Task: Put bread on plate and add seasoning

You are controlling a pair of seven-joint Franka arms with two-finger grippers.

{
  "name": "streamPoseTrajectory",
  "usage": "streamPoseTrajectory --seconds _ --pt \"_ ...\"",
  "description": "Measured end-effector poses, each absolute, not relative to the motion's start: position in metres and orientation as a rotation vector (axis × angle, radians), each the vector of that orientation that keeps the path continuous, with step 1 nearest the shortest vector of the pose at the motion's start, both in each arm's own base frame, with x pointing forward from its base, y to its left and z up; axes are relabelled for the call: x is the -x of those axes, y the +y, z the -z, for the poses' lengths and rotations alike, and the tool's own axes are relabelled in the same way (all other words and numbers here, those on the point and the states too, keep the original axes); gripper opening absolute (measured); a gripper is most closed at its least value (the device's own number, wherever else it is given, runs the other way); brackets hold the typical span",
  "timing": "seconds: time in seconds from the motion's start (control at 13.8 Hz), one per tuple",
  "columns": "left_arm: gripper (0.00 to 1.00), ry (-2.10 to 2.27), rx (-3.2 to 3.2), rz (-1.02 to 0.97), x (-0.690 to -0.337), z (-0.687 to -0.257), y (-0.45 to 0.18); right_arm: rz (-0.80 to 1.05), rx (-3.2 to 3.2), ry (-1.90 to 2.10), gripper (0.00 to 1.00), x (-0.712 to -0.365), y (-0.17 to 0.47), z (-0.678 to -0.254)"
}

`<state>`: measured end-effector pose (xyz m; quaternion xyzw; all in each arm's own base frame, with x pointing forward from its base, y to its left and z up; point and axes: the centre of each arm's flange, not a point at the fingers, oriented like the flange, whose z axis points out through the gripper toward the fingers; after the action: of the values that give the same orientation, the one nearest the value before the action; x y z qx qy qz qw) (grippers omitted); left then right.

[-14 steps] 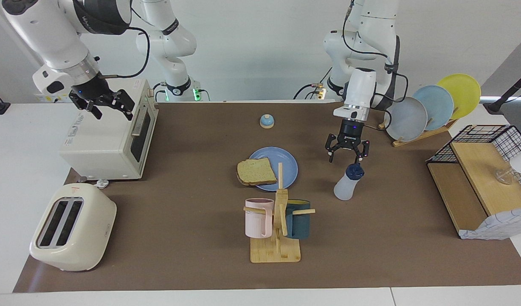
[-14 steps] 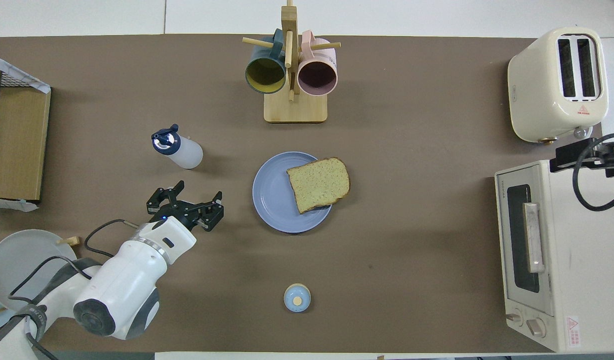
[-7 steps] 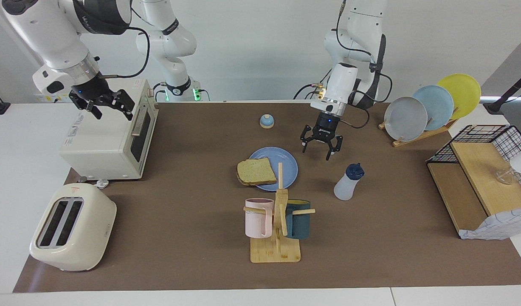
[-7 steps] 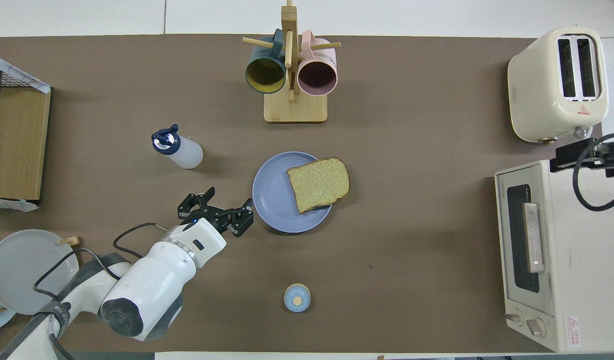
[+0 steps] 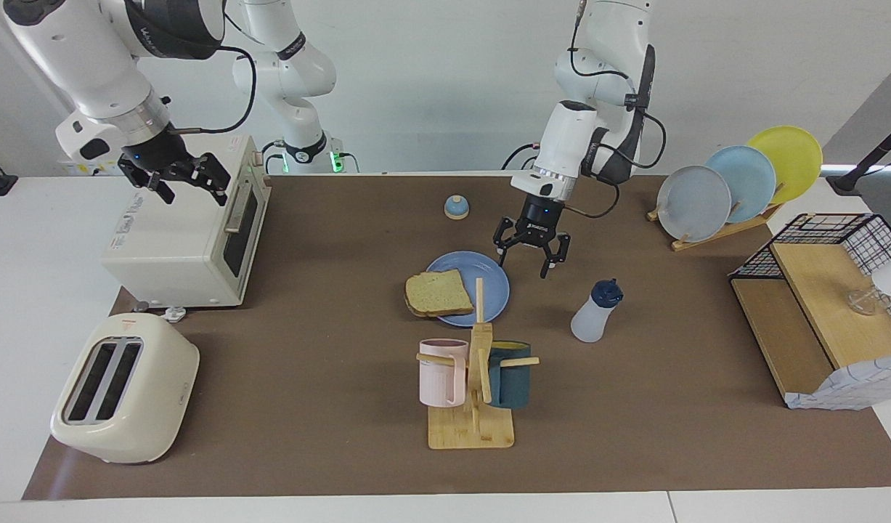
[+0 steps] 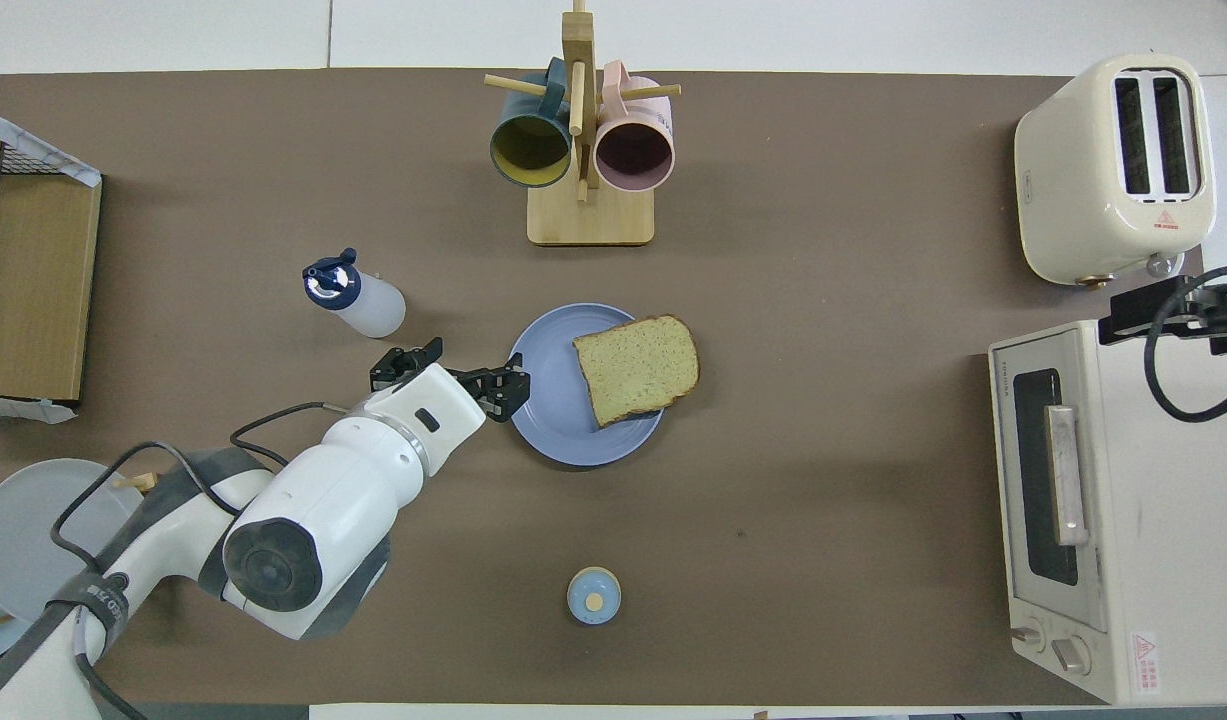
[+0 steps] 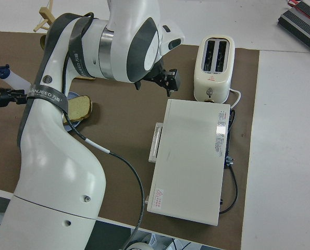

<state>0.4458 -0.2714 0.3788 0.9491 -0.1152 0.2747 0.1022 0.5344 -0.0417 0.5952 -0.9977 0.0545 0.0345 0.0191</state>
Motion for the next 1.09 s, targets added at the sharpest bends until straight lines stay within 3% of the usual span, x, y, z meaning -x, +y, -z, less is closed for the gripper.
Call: streamPoseTrajectory --seconds 0.22,0.73,1.09 --pt "1.0 -0.319 -2.896 -0.741 -0.474 -0.42 -0.281 -0.107 3.097 0.169 1.0 -0.534 -0.042 -0.595" --pt "1.0 -0.198 -2.998 -0.592 -0.503 -0.482 -0.278 -0.107 3.097 0.169 1.0 -0.534 -0.042 -0.595" --pt "1.0 -0.148 -3.067 -0.51 -0.54 -0.532 -0.216 -0.107 3.097 0.169 1.0 -0.534 -0.042 -0.595"
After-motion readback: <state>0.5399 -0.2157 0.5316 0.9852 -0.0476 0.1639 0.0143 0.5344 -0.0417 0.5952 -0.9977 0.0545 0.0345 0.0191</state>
